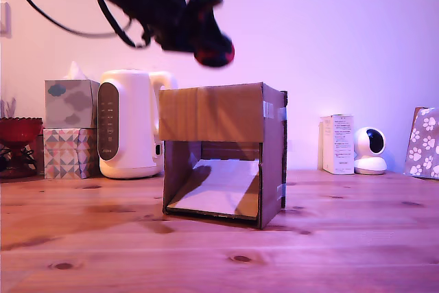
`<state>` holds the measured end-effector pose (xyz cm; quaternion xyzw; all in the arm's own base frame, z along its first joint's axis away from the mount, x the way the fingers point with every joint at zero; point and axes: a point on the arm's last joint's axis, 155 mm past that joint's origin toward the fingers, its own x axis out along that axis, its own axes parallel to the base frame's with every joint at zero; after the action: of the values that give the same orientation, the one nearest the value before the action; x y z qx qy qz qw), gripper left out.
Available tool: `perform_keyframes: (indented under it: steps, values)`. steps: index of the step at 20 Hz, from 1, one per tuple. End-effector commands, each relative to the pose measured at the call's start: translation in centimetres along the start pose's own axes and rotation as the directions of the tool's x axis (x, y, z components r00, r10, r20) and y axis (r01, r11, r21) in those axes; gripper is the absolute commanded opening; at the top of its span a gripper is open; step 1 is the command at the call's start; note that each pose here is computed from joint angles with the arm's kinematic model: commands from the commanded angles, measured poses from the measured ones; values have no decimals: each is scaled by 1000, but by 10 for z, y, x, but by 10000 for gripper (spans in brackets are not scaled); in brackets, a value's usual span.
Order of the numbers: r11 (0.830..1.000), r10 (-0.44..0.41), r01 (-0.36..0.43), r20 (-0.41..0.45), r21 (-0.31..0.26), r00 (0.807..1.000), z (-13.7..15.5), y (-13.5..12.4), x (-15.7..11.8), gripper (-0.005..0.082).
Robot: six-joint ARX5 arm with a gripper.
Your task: Drop the footbag into the cardboard dice tower
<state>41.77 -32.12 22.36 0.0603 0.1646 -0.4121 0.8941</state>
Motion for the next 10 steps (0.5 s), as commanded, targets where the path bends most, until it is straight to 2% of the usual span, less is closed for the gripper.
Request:
perform_keyframes:
  steps: [1, 3, 4, 5, 7, 8, 10]
  values:
    - [1000, -2, 2, -9, 1, 1000, -5, 3, 7, 108]
    - [1000, -2, 2, -11, 15, 1000, -6, 3, 8, 117]
    - [999, -5, 5, -10, 48, 1000, -6, 3, 8, 157]
    - [997, -6, 6, -6, 72, 1000, -4, 3, 8, 252]
    - [997, -8, 8, -1, 82, 1000, -1, 2, 8, 519]
    - [997, -7, 7, 1, 83, 1000, 0, 3, 7, 601]
    - [997, -8, 9, -11, 79, 1000, 2, 2, 6, 603]
